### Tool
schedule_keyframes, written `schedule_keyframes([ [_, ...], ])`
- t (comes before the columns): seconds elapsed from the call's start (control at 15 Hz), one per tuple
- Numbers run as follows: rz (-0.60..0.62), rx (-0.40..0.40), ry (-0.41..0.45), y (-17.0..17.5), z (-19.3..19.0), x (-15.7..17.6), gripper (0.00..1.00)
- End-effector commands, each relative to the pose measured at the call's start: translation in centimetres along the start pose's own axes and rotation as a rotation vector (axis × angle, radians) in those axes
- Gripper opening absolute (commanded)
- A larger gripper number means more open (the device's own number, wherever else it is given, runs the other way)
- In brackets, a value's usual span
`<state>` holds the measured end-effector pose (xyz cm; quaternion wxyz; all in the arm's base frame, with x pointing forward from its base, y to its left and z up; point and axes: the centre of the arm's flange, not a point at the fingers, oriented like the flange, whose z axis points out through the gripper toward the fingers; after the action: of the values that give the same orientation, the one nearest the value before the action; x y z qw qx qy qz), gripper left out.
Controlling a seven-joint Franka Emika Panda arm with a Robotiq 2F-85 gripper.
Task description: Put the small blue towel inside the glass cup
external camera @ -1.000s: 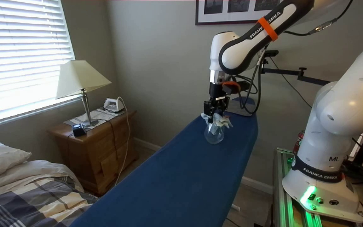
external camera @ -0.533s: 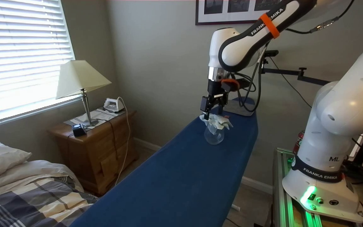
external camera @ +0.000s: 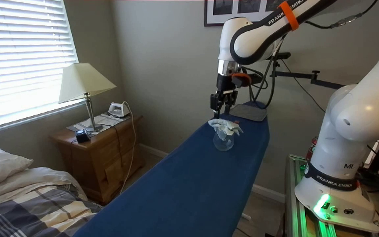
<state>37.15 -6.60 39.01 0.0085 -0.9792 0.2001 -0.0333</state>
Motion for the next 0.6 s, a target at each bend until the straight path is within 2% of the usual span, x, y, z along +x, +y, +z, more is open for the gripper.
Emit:
schedule_keyframes([
  [0.0,0.02,0.011,-0.03,-0.2,-1.7,-0.8,0.38],
  [0.33,0.047,-0.005,-0.066,0.3,-1.3,-0.9,0.03],
  [0.4,0.053,-0.008,-0.071,0.3,-0.9,-0.9,0.0],
  [0.53,0.061,-0.017,-0.073,0.5,-0.5,-0.7,0.0],
])
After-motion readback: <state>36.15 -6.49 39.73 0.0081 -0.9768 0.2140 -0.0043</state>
